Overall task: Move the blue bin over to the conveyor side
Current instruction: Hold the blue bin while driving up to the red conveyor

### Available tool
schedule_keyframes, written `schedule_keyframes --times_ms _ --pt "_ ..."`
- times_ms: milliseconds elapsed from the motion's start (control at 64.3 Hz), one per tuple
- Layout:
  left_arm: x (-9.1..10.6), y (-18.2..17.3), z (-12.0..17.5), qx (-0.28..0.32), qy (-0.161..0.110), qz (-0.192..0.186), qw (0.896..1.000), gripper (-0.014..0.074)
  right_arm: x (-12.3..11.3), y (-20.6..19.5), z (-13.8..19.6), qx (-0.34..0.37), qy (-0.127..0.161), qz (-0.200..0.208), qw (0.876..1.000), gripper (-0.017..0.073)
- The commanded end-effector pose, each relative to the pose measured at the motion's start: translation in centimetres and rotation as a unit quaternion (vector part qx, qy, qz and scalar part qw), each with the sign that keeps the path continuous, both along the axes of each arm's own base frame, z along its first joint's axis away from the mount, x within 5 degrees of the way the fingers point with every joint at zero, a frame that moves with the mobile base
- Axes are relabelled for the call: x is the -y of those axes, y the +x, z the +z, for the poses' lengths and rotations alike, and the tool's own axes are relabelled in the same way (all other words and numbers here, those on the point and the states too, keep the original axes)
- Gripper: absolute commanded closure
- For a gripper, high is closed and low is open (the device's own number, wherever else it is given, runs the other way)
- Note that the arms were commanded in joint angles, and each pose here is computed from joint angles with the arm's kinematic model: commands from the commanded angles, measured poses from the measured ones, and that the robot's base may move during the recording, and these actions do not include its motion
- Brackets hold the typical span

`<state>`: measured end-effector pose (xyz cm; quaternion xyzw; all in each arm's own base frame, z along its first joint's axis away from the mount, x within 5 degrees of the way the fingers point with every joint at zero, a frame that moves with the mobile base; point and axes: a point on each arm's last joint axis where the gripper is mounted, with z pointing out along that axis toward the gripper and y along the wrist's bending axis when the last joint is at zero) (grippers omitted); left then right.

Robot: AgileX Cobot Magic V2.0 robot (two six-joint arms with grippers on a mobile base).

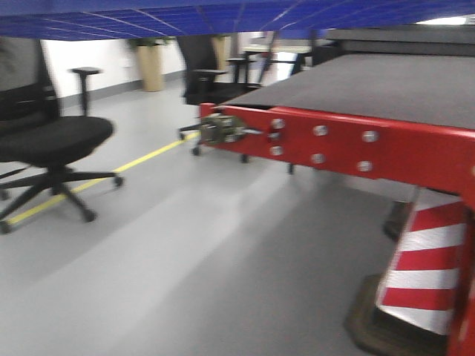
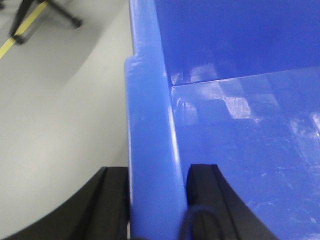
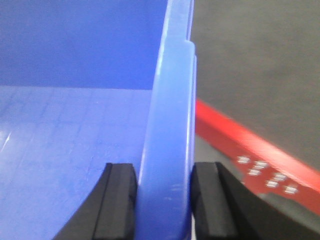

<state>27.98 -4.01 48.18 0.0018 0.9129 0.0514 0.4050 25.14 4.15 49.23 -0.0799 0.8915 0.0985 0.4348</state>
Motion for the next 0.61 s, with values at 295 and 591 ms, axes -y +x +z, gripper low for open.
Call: schedule_keyframes --times_ms 295,591 --pt "-0.99 -0.57 2.16 0.078 0.049 0.011 0.996 0.0603 0.29 -0.47 1.87 0.074 0.0 -0.008 0.997 0.0639" --pt "-0.99 -0.57 2.16 0.078 0.049 0.011 0.996 0.0603 0.29 -0.48 1.86 0.073 0.0 -0.008 0.997 0.0639"
